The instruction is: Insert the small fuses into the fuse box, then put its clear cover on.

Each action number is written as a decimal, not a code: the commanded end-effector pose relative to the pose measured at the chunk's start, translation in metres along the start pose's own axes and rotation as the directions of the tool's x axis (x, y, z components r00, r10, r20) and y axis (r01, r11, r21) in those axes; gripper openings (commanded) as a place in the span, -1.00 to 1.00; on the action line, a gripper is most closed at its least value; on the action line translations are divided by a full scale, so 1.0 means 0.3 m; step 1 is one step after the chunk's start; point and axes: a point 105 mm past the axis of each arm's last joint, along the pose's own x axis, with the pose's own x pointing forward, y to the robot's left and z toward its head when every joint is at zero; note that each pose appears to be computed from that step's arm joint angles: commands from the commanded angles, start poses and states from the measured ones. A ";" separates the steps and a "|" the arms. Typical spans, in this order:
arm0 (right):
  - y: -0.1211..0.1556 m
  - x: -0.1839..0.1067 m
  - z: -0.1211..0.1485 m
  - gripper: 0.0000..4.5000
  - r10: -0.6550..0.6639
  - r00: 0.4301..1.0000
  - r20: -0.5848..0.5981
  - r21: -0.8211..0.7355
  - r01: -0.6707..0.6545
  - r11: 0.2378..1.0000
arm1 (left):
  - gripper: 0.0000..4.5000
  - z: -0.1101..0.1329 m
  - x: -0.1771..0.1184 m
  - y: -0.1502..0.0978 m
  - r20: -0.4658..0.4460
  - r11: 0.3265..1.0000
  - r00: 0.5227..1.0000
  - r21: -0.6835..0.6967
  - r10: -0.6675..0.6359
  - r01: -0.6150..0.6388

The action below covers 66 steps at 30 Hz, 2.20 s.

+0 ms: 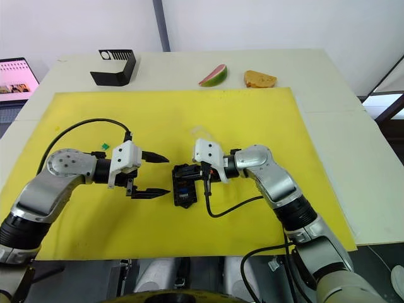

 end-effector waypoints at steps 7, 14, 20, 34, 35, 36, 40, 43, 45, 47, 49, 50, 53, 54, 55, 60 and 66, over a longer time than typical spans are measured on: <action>-0.010 -0.370 0.084 -0.37 -0.326 0.945 0.002 0.062 0.325 0.944 | 1.00 -0.026 -0.313 -0.026 0.103 0.811 0.917 -0.512 0.386 -0.284; -0.068 -0.605 -0.043 0.98 -0.566 0.807 -0.165 0.042 0.580 0.814 | 1.00 -0.201 -0.565 -0.158 -0.118 0.556 0.823 -0.683 0.556 -0.474; -0.095 -0.688 -0.085 0.98 -0.654 0.732 -0.192 0.018 0.669 0.743 | 1.00 -0.376 -0.736 -0.215 -0.321 0.359 0.660 -0.638 0.679 -0.681; -0.018 -0.320 0.130 0.98 -0.292 0.956 0.027 -0.051 0.293 0.955 | 1.00 -0.279 -0.535 -0.100 -0.112 0.285 0.847 -0.912 0.519 -0.295; -0.004 -0.288 0.148 0.98 -0.241 0.970 0.042 -0.067 0.243 0.968 | 1.00 -0.281 -0.534 -0.081 -0.094 0.238 0.844 -0.938 0.528 -0.253; 0.006 -0.263 0.163 0.98 -0.201 0.978 0.054 -0.081 0.205 0.975 | 1.00 -0.283 -0.533 -0.063 -0.079 0.196 0.841 -0.957 0.535 -0.215; -0.001 -0.183 0.204 0.98 -0.157 0.983 0.095 -0.107 0.166 0.980 | 1.00 -0.278 -0.528 -0.002 -0.026 0.099 0.830 -0.990 0.558 -0.097; -0.001 -0.140 0.212 0.98 -0.133 0.985 0.105 -0.128 0.146 0.981 | 1.00 -0.274 -0.508 0.024 0.017 0.045 0.834 -0.999 0.552 -0.010; 0.003 -0.120 0.216 0.98 -0.117 0.987 0.114 -0.132 0.132 0.982 | 1.00 -0.284 -0.487 0.022 0.020 0.023 0.844 -1.000 0.536 0.008; 0.007 -0.101 0.215 0.98 -0.104 0.988 0.116 -0.141 0.120 0.983 | 1.00 -0.303 -0.483 0.034 0.028 -0.019 0.831 -0.999 0.556 0.046; 0.009 -0.089 0.212 0.98 -0.097 0.989 0.115 -0.146 0.114 0.983 | 1.00 -0.312 -0.484 0.051 0.046 -0.052 0.813 -0.994 0.580 0.093; 0.009 -0.086 0.211 0.98 -0.097 0.989 0.115 -0.148 0.113 0.983 | 1.00 -0.315 -0.482 0.053 0.045 -0.060 0.814 -0.994 0.579 0.097; 0.009 -0.080 0.211 0.98 -0.094 0.989 0.115 -0.150 0.111 0.982 | 1.00 -0.333 -0.450 0.044 0.029 -0.080 0.839 -0.993 0.544 0.086; 0.009 -0.079 0.211 0.98 -0.094 0.989 0.116 -0.149 0.111 0.983 | 1.00 -0.334 -0.445 0.045 0.032 -0.083 0.841 -0.992 0.540 0.090; 0.009 -0.078 0.211 0.98 -0.094 0.989 0.117 -0.148 0.111 0.983 | 1.00 -0.338 -0.435 0.045 0.028 -0.082 0.845 -0.993 0.533 0.084; -0.003 -0.073 0.206 0.98 -0.108 0.988 0.107 -0.150 0.123 0.981 | 1.00 -0.362 -0.360 0.061 0.014 -0.080 0.865 -0.995 0.501 0.062; -0.012 -0.082 0.206 0.98 -0.129 0.986 0.104 -0.147 0.144 0.979 | 1.00 -0.334 -0.325 0.090 0.054 -0.054 0.875 -0.994 0.481 0.090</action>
